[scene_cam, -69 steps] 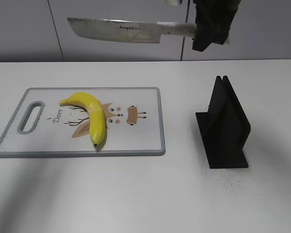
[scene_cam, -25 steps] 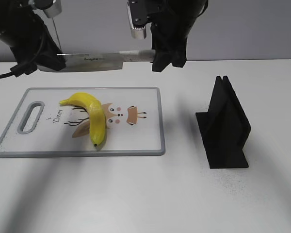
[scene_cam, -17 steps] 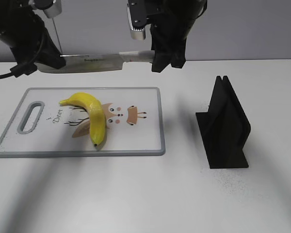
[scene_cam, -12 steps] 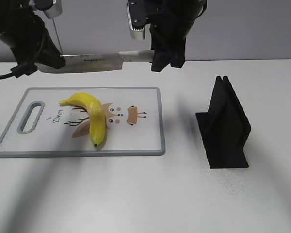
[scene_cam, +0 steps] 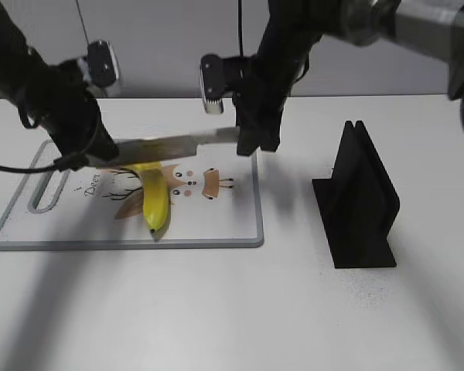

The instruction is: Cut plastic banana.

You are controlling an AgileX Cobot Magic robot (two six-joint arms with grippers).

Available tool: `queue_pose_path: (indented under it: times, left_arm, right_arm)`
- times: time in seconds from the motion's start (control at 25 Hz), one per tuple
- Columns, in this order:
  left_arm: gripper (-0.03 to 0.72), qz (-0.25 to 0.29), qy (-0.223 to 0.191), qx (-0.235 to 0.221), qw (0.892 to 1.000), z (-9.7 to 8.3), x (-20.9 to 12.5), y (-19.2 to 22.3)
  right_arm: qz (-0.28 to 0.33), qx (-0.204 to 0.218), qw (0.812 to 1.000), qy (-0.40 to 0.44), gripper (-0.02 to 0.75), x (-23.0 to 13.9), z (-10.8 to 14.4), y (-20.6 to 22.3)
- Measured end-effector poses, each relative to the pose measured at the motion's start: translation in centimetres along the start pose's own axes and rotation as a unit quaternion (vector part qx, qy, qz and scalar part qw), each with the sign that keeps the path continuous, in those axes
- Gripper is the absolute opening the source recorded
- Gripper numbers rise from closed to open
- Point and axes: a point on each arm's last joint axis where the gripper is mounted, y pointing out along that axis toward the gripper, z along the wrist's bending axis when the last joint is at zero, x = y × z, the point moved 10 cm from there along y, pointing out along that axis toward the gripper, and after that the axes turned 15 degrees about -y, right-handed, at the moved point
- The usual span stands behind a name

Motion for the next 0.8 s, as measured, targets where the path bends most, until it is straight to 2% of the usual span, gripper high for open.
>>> queue_pose_path:
  times: [0.12,0.36,0.68,0.8]
  left_arm:
    - [0.018,0.007,-0.017,-0.003,1.000,-0.1,-1.2,2.3]
    - [0.017,0.010,-0.010,-0.001,1.000,0.0,-1.2,2.5]
    - [0.017,0.005,0.005,0.010,1.000,0.5,-0.4,1.0]
    - [0.017,-0.005,0.013,0.023,1.000,0.7,0.5,-0.6]
  right_arm:
    - [0.007,0.022,1.000,0.010,0.164,-1.0,0.8,2.9]
    - [0.010,0.022,1.000,0.013,0.164,-1.1,0.7,2.9]
    - [0.007,0.018,1.000,0.016,0.164,-0.1,-0.3,0.4]
    - [0.004,-0.001,1.000,0.011,0.165,0.5,-1.3,-1.4]
